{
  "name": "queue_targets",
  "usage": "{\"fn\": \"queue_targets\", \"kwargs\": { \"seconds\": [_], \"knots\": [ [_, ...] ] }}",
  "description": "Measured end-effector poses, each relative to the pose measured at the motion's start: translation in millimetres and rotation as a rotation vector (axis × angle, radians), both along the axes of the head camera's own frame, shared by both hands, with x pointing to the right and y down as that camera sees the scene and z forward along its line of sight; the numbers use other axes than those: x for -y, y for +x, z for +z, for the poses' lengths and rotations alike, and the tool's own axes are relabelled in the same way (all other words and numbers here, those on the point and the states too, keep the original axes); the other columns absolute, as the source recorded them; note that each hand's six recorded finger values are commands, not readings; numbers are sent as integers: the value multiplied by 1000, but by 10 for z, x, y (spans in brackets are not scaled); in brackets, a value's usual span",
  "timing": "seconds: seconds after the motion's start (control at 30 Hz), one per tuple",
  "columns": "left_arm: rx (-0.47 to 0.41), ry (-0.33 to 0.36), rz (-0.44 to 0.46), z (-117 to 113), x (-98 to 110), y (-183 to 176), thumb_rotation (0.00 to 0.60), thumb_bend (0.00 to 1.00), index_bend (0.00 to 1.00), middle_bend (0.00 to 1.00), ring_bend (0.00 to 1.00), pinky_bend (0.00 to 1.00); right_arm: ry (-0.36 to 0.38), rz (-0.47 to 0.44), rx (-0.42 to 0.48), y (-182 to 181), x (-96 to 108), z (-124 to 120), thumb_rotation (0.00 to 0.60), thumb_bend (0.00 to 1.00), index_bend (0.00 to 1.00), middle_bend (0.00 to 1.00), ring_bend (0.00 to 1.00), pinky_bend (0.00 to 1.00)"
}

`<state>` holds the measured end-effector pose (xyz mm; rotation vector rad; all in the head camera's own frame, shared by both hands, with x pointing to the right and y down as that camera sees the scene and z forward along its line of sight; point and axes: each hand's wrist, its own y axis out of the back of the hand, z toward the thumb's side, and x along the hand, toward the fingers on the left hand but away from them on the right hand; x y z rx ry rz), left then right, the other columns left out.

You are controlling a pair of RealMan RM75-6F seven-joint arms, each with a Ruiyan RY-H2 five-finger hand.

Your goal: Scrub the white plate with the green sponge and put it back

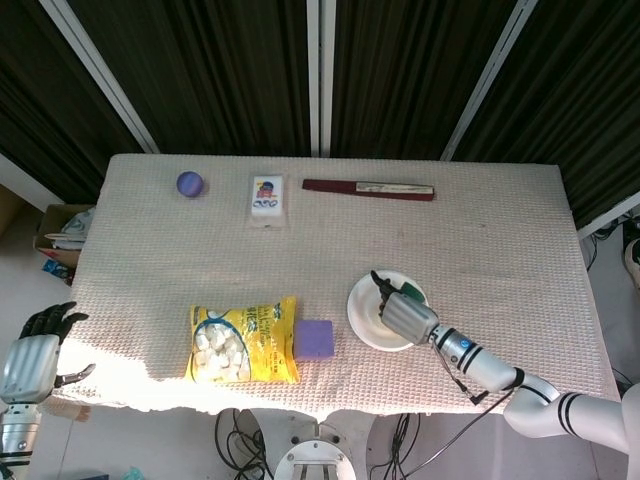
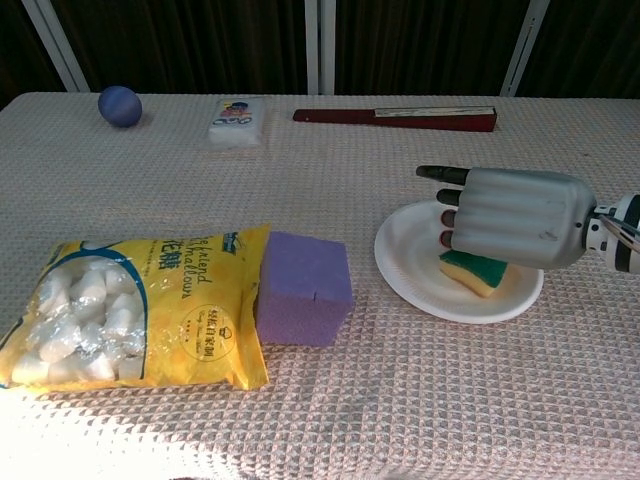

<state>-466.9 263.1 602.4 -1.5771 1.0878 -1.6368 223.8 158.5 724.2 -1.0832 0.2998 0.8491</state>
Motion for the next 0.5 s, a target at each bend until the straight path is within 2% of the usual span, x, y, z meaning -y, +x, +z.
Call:
{"fn": "queue_targets", "kwargs": {
  "seconds": [0.37, 0.5],
  "knots": [
    [-3, -3, -5, 24, -28, -25, 600, 64, 257, 134, 108, 138, 76, 103, -99, 324, 397, 58, 600, 359, 733, 525, 274, 0],
    [3, -1, -17, 7, -41, -60, 600, 64, 257, 134, 107, 138, 94, 128, -73, 298, 479, -11, 600, 360, 733, 525, 273, 0]
  ]
}}
